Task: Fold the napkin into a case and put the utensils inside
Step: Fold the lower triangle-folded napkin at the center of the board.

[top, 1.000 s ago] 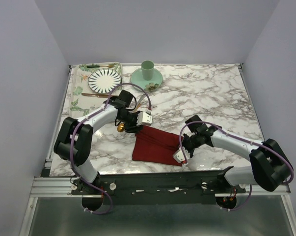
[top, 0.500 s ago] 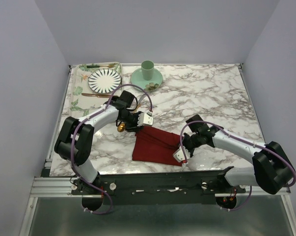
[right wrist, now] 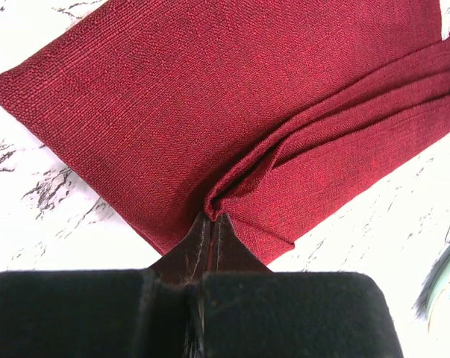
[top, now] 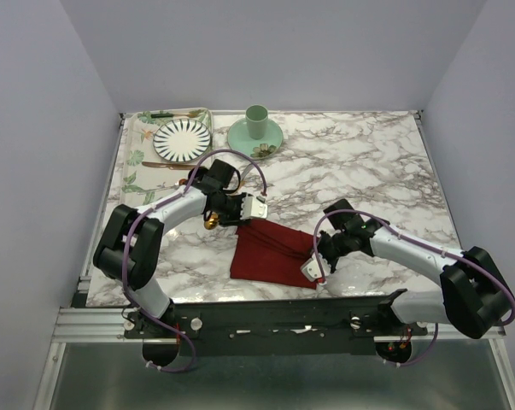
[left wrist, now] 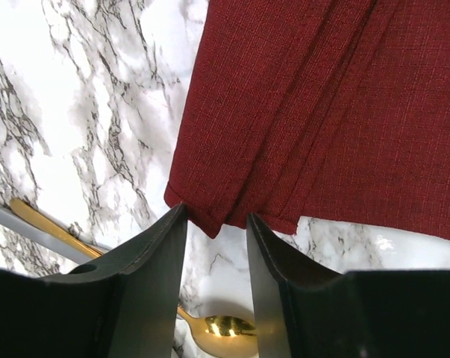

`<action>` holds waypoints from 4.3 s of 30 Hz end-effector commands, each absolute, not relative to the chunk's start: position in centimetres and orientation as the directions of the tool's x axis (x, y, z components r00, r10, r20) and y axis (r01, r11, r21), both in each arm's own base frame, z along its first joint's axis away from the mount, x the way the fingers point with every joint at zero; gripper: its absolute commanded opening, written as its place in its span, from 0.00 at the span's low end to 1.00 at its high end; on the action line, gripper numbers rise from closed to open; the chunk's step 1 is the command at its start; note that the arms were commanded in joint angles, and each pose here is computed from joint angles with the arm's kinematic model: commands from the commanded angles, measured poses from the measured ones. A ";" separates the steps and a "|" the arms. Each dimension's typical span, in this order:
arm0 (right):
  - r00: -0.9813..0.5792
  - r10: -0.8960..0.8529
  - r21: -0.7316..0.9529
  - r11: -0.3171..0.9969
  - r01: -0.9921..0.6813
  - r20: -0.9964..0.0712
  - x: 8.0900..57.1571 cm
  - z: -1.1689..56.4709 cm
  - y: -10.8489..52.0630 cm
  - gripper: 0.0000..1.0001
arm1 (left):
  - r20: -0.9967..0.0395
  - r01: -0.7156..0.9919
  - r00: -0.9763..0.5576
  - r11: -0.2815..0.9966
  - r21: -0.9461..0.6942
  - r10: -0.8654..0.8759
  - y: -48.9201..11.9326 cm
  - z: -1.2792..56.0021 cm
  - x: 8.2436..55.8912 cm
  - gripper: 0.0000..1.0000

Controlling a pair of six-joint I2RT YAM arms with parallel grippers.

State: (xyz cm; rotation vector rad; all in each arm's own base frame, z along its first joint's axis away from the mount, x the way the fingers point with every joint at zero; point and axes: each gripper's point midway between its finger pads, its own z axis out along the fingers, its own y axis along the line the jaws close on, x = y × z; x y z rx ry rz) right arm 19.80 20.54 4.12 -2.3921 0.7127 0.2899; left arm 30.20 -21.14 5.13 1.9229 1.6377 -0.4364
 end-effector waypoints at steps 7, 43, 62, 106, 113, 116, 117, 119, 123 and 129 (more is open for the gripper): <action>0.830 -0.407 -0.525 -0.643 -0.557 -0.383 20.1 5.0 21.2 0.01 | -0.575 0.954 0.252 -0.099 0.284 0.778 -21.9 6.0 31.2 0.35; 0.785 -0.494 -0.462 -0.634 -0.620 -0.375 19.9 3.0 17.5 0.02 | -0.500 0.996 0.087 -0.073 0.047 0.862 -20.5 3.0 24.2 0.00; 0.695 -0.620 -0.464 -0.526 -0.712 -0.364 22.1 4.1 16.9 0.39 | -0.484 1.000 -0.010 0.013 0.002 0.875 -21.3 2.3 25.3 0.00; -0.747 -0.524 0.395 0.636 -0.663 -0.410 23.9 6.5 18.4 0.26 | -0.472 0.997 -0.064 0.041 -0.058 0.880 -21.4 1.9 24.3 0.00; -0.741 -0.604 0.390 0.632 -0.669 -0.292 23.4 4.0 17.3 0.19 | -0.469 0.996 -0.080 0.055 -0.066 0.880 -21.4 1.7 24.2 0.00; -0.733 -0.641 0.368 0.641 -0.674 -0.226 23.1 2.3 16.4 0.18 | -0.461 0.995 -0.092 0.064 -0.076 0.883 -21.3 1.5 24.2 0.00; -0.730 -0.648 0.365 0.639 -0.677 -0.219 23.3 2.2 16.4 0.18 | -0.460 0.995 -0.093 0.064 -0.077 0.883 -21.3 1.5 24.1 0.00; -0.732 -0.657 0.354 0.651 -0.672 -0.181 23.4 1.4 16.0 0.18 | -0.454 0.995 -0.096 0.067 -0.080 0.886 -21.2 1.4 24.1 0.00; -0.736 -0.659 0.303 0.677 -0.671 -0.157 24.9 0.6 15.6 0.18 | -0.440 0.992 -0.119 0.088 -0.090 0.890 -21.1 1.0 24.3 0.00; -0.740 -0.650 0.188 0.716 -0.673 -0.173 29.8 0.8 15.3 0.19 | -0.429 0.984 -0.176 0.151 -0.092 0.886 -21.4 1.0 26.2 0.00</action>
